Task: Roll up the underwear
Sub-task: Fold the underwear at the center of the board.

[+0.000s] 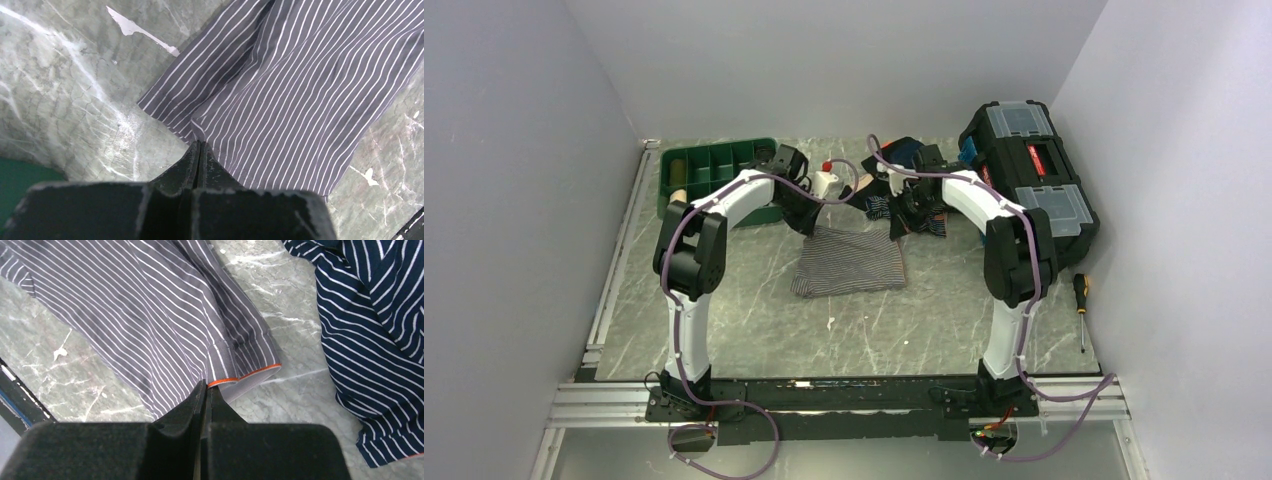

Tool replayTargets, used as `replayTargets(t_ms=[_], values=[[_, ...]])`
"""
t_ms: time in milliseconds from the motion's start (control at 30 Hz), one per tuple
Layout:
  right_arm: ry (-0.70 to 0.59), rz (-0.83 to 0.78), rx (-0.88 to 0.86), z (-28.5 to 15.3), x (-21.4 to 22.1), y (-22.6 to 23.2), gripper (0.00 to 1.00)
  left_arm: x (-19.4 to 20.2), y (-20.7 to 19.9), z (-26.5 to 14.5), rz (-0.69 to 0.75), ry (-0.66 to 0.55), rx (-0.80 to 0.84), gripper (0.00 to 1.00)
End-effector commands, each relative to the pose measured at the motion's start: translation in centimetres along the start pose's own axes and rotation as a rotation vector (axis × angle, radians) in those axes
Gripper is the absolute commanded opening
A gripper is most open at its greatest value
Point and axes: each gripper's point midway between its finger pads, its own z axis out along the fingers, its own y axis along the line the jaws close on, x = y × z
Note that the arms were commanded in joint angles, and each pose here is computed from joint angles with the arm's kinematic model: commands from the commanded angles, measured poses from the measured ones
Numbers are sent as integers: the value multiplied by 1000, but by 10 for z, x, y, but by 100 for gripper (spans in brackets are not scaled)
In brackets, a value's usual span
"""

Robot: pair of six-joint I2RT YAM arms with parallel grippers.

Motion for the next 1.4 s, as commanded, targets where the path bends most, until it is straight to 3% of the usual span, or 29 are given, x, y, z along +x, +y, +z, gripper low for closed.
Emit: replayTargets(t_ms=[0, 300, 667, 967, 1133, 1367], values=[[-53, -35, -4, -18, -6, 8, 0, -24, -14, -20, 68, -58, 18, 0], [-66, -11, 29, -24, -1, -5, 0, -33, -8, -17, 69, -77, -1, 0], [-42, 19, -10, 4, -8, -26, 0, -33, 12, -9, 51, -68, -82, 0], [-22, 33, -11, 21, -9, -40, 15, -18, 21, 6, 25, -30, -116, 0], [-20, 27, 19, 17, -10, -44, 27, -13, 24, 10, 8, -16, -126, 16], [-27, 13, 82, 3, -13, -51, 32, -15, 28, 6, 2, -25, -160, 40]])
